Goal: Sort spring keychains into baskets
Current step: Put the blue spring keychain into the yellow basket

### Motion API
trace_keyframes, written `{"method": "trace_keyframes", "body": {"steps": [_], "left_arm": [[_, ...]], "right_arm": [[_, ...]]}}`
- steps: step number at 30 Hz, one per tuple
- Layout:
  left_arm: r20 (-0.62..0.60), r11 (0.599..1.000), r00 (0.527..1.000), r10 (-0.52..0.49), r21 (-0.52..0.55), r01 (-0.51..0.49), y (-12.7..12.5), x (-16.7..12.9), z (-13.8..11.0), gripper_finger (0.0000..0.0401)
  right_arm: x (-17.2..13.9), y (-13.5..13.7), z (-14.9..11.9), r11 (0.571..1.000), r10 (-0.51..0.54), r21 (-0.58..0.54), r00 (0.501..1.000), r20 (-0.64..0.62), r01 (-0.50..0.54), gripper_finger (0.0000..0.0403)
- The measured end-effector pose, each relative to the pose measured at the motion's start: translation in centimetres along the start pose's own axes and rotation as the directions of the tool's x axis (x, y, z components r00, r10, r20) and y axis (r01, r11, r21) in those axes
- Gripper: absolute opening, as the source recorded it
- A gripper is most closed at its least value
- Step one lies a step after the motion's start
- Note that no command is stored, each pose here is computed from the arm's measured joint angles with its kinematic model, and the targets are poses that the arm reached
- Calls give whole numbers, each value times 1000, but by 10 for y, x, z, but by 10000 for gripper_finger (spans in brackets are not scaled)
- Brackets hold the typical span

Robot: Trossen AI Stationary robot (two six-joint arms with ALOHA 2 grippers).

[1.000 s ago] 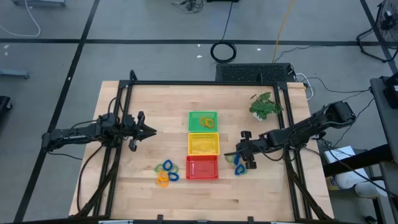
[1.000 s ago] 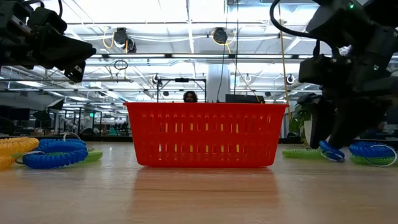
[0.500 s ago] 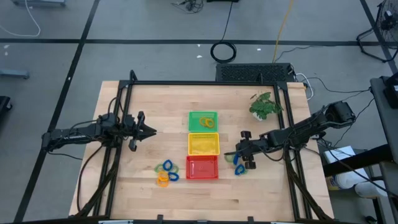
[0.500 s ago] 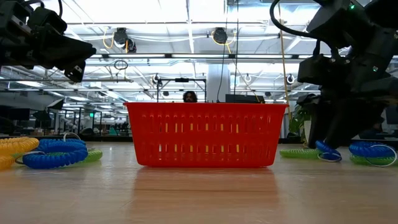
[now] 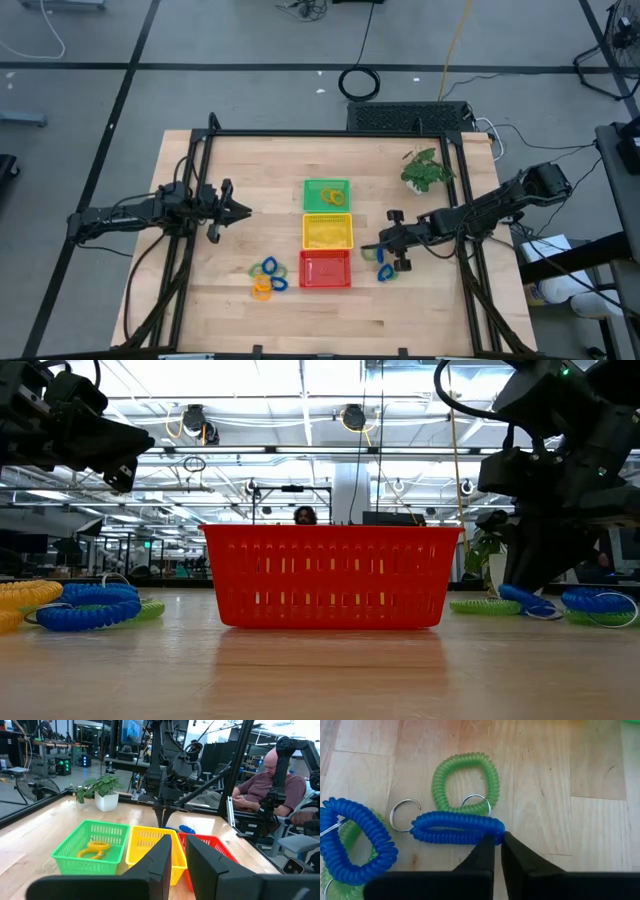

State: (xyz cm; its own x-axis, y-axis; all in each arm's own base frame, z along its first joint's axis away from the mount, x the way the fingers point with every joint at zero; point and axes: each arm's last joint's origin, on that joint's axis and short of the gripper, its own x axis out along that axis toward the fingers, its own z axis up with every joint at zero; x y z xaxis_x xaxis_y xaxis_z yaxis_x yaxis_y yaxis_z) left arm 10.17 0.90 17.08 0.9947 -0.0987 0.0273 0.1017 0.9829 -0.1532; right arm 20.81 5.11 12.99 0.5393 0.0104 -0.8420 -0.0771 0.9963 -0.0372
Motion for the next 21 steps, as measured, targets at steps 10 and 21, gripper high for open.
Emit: {"method": "trace_keyframes", "body": {"steps": [10,21], "left_arm": [[0,1000,1000,0,0,0,0,0,0,60],[0,1000,1000,0,0,0,0,0,0,60]], "right_arm": [[0,0,0,1000,-2,0,1000,-1,2,1],[-4,0,0,1000,0,2,1000,9,0,0]]}}
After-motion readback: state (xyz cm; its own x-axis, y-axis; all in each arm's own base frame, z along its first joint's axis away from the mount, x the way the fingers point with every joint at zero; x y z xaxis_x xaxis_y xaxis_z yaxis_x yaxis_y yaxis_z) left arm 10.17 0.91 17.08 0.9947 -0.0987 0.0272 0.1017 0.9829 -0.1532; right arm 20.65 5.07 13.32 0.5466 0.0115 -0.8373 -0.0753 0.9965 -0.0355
